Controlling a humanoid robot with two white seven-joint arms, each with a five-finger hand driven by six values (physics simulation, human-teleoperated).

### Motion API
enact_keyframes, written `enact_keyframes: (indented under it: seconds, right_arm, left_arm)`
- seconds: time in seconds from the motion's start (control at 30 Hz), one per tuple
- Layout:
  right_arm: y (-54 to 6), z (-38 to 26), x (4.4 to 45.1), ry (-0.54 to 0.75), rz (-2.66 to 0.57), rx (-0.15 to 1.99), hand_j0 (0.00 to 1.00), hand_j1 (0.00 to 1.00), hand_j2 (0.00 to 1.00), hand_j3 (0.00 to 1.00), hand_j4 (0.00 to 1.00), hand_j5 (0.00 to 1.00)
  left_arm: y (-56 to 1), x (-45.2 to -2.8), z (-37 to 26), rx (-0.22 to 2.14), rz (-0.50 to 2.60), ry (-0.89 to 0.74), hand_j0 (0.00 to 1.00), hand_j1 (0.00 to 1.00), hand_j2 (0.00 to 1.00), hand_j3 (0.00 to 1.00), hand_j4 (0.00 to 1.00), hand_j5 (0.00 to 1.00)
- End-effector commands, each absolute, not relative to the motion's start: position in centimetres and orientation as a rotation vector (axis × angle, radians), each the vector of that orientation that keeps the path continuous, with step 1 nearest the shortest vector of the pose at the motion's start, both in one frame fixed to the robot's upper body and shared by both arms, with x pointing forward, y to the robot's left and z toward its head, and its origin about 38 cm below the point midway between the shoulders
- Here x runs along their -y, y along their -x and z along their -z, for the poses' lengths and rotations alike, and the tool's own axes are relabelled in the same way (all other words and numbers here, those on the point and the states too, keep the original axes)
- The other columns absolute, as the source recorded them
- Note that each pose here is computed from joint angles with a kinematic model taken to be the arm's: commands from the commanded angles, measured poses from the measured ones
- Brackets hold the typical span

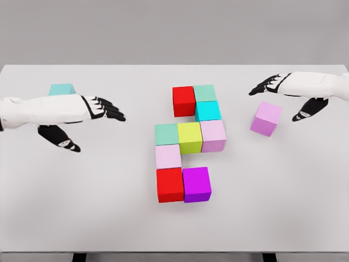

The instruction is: Assemble the squares on the desktop into the number 2

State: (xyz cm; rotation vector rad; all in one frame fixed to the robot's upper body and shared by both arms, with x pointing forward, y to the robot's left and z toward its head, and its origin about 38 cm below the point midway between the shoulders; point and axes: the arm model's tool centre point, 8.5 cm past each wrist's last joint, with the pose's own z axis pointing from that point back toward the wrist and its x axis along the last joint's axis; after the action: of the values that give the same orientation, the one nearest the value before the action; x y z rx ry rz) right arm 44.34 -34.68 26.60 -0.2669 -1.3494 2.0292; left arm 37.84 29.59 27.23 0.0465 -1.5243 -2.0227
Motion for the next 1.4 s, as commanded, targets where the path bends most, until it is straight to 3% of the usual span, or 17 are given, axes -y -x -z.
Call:
enact_keyframes:
  seconds: [0.0, 0.13, 0.3, 0.43, 0.7, 0.9, 1.37]
  right_arm:
    - [-44.3, -26.7, 34.5, 0.262, -2.027, 1.356, 1.0, 1.0, 1.0, 1.0, 1.0, 1.0]
    - [-44.1, -26.0, 34.5, 0.244, -2.034, 1.336, 1.0, 1.0, 1.0, 1.0, 1.0, 1.0]
    - [-44.1, -25.8, 34.6, 0.242, -2.032, 1.33, 1.0, 1.0, 1.0, 1.0, 1.0, 1.0]
    - [-44.1, -25.8, 34.9, 0.246, -2.024, 1.328, 1.0, 1.0, 1.0, 1.0, 1.0, 1.0]
    - [-45.3, -25.8, 36.0, 0.385, -2.104, 1.209, 1.0, 1.0, 1.0, 1.0, 1.0, 1.0]
    - [-46.0, -24.6, 33.2, 0.359, -2.148, 1.233, 1.0, 1.0, 1.0, 1.0, 1.0, 1.0]
    - [-46.8, -22.3, 33.0, 0.355, -2.156, 1.169, 1.0, 1.0, 1.0, 1.0, 1.0, 1.0]
  left_arm:
    - [-38.4, -30.6, -27.1, 1.508, 1.99, -0.062, 1.0, 1.0, 1.0, 1.0, 1.0, 1.0]
    - [-39.6, -34.1, -26.6, 1.425, 1.928, -0.134, 1.0, 1.0, 1.0, 1.0, 1.0, 1.0]
    - [-39.7, -33.3, -26.6, 1.436, 1.929, -0.126, 1.0, 1.0, 1.0, 1.0, 1.0, 1.0]
    - [-40.1, -33.2, -23.7, 1.151, 1.729, -0.173, 1.0, 1.0, 1.0, 1.0, 1.0, 1.0]
    - [-42.9, -33.1, -25.6, 1.084, 1.669, -0.487, 1.0, 1.0, 1.0, 1.0, 1.0, 1.0]
    - [-44.9, -33.4, -26.8, 1.131, 1.638, -0.612, 1.0, 1.0, 1.0, 1.0, 1.0, 1.0]
    - [-48.1, -34.7, -21.8, 1.01, 1.555, -0.569, 1.0, 1.0, 1.0, 1.0, 1.0, 1.0]
